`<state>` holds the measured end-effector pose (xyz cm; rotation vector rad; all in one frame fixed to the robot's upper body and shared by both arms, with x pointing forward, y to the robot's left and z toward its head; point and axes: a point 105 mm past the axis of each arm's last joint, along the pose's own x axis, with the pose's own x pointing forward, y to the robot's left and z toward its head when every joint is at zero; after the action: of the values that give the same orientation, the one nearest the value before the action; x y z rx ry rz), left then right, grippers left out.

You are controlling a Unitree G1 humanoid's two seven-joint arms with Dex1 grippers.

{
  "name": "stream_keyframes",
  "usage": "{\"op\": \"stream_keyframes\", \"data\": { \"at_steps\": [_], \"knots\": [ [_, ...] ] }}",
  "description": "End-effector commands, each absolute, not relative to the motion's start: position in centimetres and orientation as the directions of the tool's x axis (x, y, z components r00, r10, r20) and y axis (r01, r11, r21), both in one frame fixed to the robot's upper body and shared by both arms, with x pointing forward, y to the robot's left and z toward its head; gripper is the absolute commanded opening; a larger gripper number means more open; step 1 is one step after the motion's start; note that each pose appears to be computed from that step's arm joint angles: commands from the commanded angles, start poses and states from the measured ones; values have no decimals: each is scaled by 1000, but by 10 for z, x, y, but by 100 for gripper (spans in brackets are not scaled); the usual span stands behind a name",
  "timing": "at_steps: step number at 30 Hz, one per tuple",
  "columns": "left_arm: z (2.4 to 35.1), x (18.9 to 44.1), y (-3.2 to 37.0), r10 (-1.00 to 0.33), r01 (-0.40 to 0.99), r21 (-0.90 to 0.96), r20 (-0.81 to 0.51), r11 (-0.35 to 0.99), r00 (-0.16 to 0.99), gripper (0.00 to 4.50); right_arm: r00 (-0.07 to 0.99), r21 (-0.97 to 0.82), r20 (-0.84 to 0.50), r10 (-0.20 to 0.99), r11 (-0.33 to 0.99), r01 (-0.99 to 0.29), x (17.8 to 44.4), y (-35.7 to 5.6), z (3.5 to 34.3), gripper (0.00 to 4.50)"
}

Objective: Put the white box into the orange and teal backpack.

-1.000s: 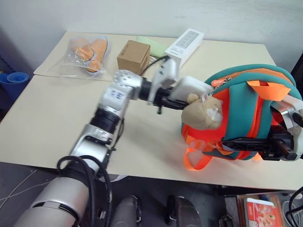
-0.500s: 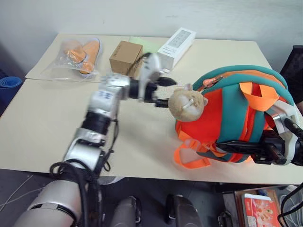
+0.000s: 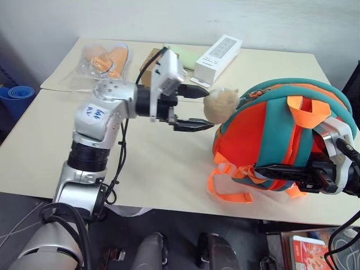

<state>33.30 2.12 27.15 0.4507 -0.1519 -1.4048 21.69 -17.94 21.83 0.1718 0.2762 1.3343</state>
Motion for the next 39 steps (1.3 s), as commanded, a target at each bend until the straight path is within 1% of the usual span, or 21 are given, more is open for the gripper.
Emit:
{"op": "stream_keyframes", "data": {
  "at_steps": [1, 3, 7, 10, 13, 15, 18, 20, 23, 26, 29, 31, 33, 35, 39],
  "knots": [
    [273, 343, 12, -959, 863, 490, -162, 125, 231, 447, 192, 264, -77, 978, 205, -942, 212, -178, 224, 0],
    [271, 347, 9, -960, 859, 496, -160, 125, 231, 447, 194, 269, -76, 978, 208, -940, 210, -178, 223, 0],
    [274, 359, 6, -956, 854, 492, -130, 167, 261, 447, 204, 279, -79, 976, 218, -935, 206, -179, 219, 0],
    [277, 361, 4, -963, 861, 481, -106, 168, 247, 447, 211, 281, -72, 975, 223, -933, 205, -177, 218, 0],
    [278, 356, 0, -977, 882, 452, -93, 131, 193, 383, 218, 281, -67, 974, 228, -932, 205, -176, 218, 0],
    [276, 354, -1, -981, 890, 443, -101, 107, 168, 324, 223, 280, -66, 973, 232, -932, 205, -175, 218, 0],
    [272, 353, 0, -980, 893, 440, -113, 97, 162, 230, 233, 279, -66, 970, 243, -929, 205, -176, 217, 0],
    [271, 355, 2, -979, 891, 443, -115, 102, 170, 171, 238, 279, -67, 969, 247, -928, 204, -177, 217, 0],
    [271, 363, 11, -970, 880, 455, -119, 136, 211, 93, 258, 273, -52, 965, 262, -926, 205, -179, 220, 0],
    [268, 373, 33, -951, 870, 461, -152, 173, 270, 49, 272, 275, -47, 961, 274, -922, 204, -182, 219, 0],
    [267, 381, 59, -927, 865, 459, -195, 203, 321, 40, 287, 282, -45, 957, 288, -915, 202, -184, 217, 0],
    [264, 381, 74, -916, 868, 455, -230, 199, 330, 40, 296, 290, -40, 954, 295, -911, 201, -185, 214, 0],
    [253, 381, 83, -901, 867, 467, -280, 173, 331, 40, 302, 295, -34, 953, 298, -908, 200, -183, 211, 0],
    [237, 380, 87, -881, 863, 486, -340, 135, 329, 40, 306, 296, -32, 952, 301, -906, 201, -182, 209, 0],
    [185, 378, 90, -802, 832, 555, -501, -10, 324, 40, 312, 298, -33, 950, 307, -904, 203, -181, 205, 0]
  ]
}}
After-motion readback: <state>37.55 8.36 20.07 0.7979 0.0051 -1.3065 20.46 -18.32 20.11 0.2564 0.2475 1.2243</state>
